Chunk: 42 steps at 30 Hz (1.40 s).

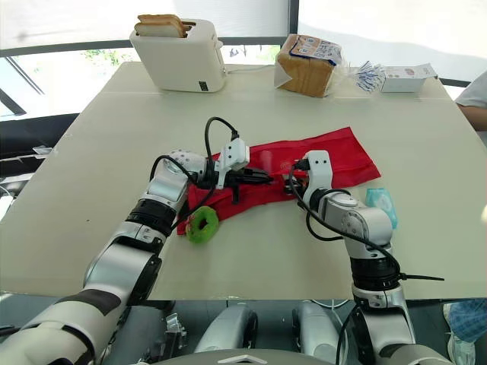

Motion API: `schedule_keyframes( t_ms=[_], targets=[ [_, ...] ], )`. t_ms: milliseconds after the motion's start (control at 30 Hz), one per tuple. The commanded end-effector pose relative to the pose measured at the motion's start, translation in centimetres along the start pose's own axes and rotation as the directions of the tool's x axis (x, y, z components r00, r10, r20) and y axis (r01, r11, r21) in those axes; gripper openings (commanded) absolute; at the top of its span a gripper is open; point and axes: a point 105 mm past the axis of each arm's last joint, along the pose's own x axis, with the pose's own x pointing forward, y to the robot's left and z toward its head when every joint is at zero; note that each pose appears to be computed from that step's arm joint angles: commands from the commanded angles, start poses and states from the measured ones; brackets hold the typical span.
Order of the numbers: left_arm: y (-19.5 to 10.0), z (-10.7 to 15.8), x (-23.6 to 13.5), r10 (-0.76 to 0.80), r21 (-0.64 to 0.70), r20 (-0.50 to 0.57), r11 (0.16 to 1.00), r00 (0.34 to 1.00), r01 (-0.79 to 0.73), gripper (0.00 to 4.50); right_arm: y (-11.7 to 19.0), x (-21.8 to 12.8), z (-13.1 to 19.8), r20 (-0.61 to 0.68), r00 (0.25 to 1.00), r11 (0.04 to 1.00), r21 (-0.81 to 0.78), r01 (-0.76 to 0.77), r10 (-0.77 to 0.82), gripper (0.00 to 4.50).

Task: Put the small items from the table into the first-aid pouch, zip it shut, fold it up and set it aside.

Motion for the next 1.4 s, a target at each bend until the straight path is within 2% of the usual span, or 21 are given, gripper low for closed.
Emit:
schedule_keyframes(
  t_ms=[33, 333, 533, 567, 600, 700, 900, 1033, 1133, 1233, 1267, 1400],
  targets=[
    [0.1, 1.1, 0.0, -0.020, 0.058, 0.019, 0.998, 1.000, 0.019, 0.00, 0.6, 0.8, 1.6, 0.042, 0.999, 0.997, -0.068, -0.025, 0.028, 0.04],
    [0.4, 0.4, 0.1, -0.022, 0.091, -0.015, 0.996, 1.000, 0.023, 0.00, 2.8, 4.5, 1.4, 0.028, 0.991, 0.961, -0.247, -0.122, 0.133, 0.04],
    [0.7, 0.0, 0.0, -0.011, 0.105, -0.028, 0.994, 1.000, 0.014, 0.00, 2.0, 4.3, 1.3, 0.048, 0.991, 0.967, -0.229, -0.109, 0.123, 0.04],
    [0.7, 0.0, 0.0, -0.010, 0.106, -0.028, 0.994, 1.000, 0.013, 0.00, 1.8, 4.0, 1.3, 0.051, 0.991, 0.968, -0.223, -0.111, 0.125, 1.05],
    [0.7, 0.0, 0.1, -0.010, 0.106, -0.028, 0.994, 1.000, 0.013, 0.00, 1.8, 3.6, 1.3, 0.055, 0.989, 0.967, -0.223, -0.120, 0.135, 1.57],
    [0.8, -0.1, 0.0, -0.007, 0.106, -0.030, 0.994, 1.000, 0.010, 0.00, 1.7, 1.5, 1.7, 0.076, 0.982, 0.965, -0.209, -0.156, 0.175, 2.50],
    [0.9, -0.1, 0.1, -0.016, 0.105, -0.033, 0.994, 0.999, 0.019, 0.00, 1.8, -2.7, 1.7, 0.065, 0.973, 0.946, -0.256, -0.198, 0.222, 2.50],
    [0.9, 0.2, 0.4, -0.019, 0.106, -0.024, 0.994, 1.000, 0.022, 0.00, 2.0, -2.9, 1.0, 0.029, 0.977, 0.936, -0.293, -0.195, 0.213, 2.50],
    [0.8, 0.5, 0.7, -0.023, 0.112, -0.014, 0.993, 1.000, 0.024, 0.00, 1.4, -1.3, -0.3, -0.014, 0.988, 0.942, -0.301, -0.148, 0.151, 1.68],
    [0.6, 0.8, 0.9, -0.032, 0.117, -0.002, 0.993, 0.999, 0.032, 0.00, 1.0, 0.5, 0.0, 0.020, 0.994, 0.958, -0.270, -0.094, 0.103, 0.20],
    [0.5, 0.8, 0.9, -0.036, 0.119, 0.000, 0.992, 0.999, 0.035, 0.00, 0.8, 1.2, 0.3, 0.042, 0.995, 0.962, -0.264, -0.075, 0.089, 0.06],
    [0.3, 0.6, 1.2, -0.033, 0.143, -0.004, 0.989, 0.999, 0.034, 0.00, -0.3, 2.9, 1.3, 0.116, 0.993, 0.962, -0.274, 0.011, 0.021, 0.06]
  ],
)
